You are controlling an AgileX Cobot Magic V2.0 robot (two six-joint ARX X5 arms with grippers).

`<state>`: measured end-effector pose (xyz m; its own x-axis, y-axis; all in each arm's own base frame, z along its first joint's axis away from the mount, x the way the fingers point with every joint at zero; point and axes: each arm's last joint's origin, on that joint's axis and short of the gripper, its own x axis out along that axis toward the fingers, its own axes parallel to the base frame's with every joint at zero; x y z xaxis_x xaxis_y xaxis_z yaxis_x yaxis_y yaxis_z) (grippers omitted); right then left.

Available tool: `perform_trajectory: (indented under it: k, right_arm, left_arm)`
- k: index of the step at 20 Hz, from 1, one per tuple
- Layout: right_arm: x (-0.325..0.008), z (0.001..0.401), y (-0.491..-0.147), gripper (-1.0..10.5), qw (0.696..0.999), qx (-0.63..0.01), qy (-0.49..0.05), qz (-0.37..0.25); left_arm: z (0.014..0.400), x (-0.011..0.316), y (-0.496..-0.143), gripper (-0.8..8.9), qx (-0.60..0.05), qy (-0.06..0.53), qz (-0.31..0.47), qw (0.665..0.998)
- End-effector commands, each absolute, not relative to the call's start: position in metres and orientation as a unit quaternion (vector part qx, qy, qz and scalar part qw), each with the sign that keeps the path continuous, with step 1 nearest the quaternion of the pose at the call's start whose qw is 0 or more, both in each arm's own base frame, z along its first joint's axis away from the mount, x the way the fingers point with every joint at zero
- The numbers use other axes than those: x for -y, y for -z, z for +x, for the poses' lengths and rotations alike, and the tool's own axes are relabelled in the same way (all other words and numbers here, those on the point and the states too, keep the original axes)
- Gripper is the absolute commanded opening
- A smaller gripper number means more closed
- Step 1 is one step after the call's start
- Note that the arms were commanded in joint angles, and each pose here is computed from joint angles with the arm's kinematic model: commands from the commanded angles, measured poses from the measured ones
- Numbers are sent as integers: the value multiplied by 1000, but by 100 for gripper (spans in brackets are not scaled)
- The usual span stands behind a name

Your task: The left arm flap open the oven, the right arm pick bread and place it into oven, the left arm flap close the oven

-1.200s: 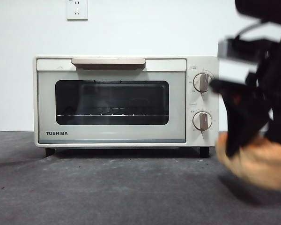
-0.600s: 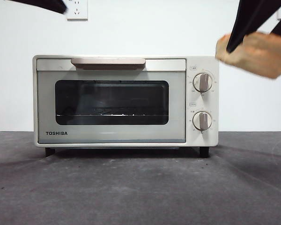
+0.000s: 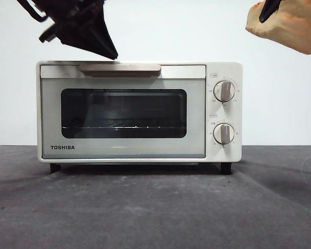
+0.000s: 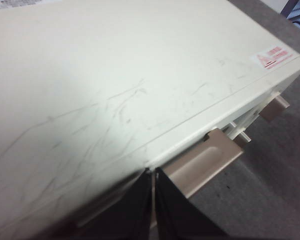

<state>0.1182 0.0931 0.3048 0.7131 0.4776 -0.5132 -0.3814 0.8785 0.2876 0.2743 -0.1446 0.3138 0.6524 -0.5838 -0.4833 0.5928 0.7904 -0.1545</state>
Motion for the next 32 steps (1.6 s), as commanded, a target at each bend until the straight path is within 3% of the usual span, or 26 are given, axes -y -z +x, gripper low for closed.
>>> perform_trajectory:
  k: [1,8,21,32]
  right_arm:
    - [-95,118,-311,207,923,-288,-242,76]
    - [-95,118,-311,207,924,-286,-244,68]
    - [-95,118,-311,207,925,-283,-246,66]
    - [-95,118,-312,208,925,-282,-246,67]
  left_arm:
    - [281,152,-313,16,-255,330,26,909]
    - [282,161,-301,16,-278,331,38,901]
    - [259,173,-283,16,-381,352,78,851]
    - [226,187,-269,16,-481,372,119,785]
